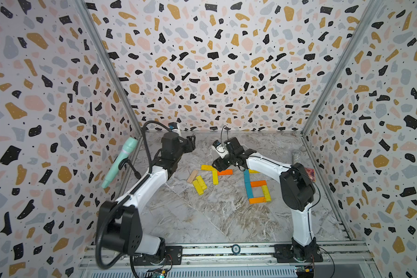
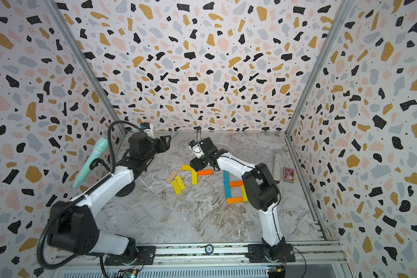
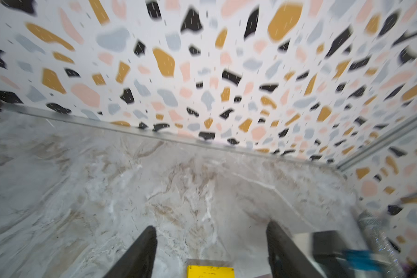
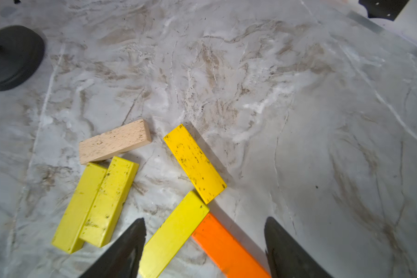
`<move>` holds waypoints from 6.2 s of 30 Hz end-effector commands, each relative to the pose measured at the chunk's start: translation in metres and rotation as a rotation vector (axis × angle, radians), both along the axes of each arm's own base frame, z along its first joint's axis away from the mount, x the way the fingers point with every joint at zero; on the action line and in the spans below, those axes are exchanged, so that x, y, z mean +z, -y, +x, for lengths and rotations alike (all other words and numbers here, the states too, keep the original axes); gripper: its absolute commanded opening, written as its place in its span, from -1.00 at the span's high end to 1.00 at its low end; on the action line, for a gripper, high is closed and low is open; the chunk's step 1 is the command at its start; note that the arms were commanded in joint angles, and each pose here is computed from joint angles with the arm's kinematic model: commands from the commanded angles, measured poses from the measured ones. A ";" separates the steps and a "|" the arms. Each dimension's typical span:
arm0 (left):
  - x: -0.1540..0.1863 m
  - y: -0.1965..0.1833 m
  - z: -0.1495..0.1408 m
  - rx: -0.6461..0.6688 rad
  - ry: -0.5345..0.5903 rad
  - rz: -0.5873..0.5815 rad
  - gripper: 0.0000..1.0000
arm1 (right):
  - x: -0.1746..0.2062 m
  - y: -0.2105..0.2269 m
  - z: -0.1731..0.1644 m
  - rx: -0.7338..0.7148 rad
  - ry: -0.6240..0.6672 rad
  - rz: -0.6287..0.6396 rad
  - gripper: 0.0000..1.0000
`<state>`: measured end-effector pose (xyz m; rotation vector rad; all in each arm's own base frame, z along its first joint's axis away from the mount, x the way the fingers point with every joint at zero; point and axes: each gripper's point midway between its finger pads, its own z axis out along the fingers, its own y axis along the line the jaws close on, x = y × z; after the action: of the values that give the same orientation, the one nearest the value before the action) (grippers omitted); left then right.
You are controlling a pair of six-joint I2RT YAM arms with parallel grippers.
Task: Assemble the number 6 with building blocks
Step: Assemble the building block at the center of the board, then pick up the building block from the center of the board, then assemble the building block at the center of the board.
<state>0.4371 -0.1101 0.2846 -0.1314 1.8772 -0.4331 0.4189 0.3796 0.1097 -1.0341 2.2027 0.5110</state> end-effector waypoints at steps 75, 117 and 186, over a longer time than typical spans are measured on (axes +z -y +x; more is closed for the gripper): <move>-0.126 -0.010 -0.109 -0.003 0.025 0.008 -0.99 | 0.010 0.032 -0.132 -0.514 -0.197 0.156 0.59; -0.151 0.032 -0.116 -0.222 -0.150 -0.019 -0.35 | -0.025 0.033 -0.195 -0.267 -0.332 0.155 0.00; -0.235 0.101 -0.180 -0.402 -0.418 -0.060 1.00 | -0.079 0.034 -0.223 -0.103 -0.373 0.133 0.61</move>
<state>0.2432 -0.1984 0.0305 0.1083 2.3941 -0.7475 0.1962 0.3432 0.0300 -0.8111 2.4879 0.8192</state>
